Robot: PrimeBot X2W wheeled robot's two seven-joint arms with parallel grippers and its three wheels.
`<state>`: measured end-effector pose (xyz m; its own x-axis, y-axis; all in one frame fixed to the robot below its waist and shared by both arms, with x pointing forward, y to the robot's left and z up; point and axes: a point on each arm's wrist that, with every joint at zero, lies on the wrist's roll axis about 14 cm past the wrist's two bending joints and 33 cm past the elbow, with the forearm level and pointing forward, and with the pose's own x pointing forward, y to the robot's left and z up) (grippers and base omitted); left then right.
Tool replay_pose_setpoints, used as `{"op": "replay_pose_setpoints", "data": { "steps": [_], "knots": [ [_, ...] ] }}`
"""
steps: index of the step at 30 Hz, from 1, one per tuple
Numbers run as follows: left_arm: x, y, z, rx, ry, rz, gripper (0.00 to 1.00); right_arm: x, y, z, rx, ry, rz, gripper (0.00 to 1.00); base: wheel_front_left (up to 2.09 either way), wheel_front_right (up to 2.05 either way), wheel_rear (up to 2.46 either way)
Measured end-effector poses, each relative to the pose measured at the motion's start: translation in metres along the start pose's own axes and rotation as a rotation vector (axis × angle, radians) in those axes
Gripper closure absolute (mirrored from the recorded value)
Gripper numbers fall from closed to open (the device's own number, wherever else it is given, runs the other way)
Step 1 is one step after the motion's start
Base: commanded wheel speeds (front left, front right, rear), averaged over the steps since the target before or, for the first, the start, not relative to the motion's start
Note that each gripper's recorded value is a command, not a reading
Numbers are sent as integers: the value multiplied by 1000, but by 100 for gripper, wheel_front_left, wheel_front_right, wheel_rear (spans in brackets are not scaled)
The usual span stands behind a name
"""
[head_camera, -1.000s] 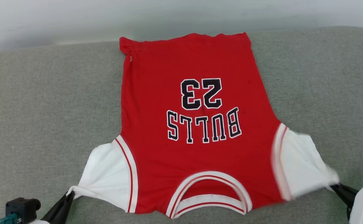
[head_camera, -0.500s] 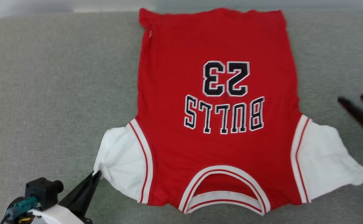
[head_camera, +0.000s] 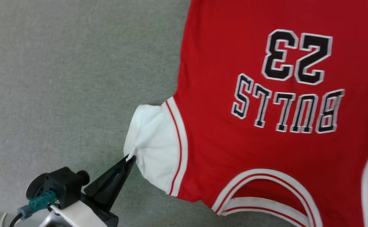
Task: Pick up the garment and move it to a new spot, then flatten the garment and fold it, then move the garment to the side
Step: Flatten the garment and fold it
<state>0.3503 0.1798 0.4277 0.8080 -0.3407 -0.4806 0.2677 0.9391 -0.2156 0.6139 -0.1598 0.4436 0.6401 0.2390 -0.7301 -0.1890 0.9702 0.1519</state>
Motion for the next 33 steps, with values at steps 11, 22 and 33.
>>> {"op": "replay_pose_setpoints", "data": {
  "steps": [11,22,33],
  "knots": [
    [-2,9,-9,-36,37,63,100,78,0,7,21,157,-93,0,0,0,0],
    [0,19,-20,-54,65,109,100,124,6,-12,21,237,-112,0,0,0,0],
    [1,21,-19,-54,49,110,100,119,6,-23,22,273,-107,100,0,0,0]
  ]
}}
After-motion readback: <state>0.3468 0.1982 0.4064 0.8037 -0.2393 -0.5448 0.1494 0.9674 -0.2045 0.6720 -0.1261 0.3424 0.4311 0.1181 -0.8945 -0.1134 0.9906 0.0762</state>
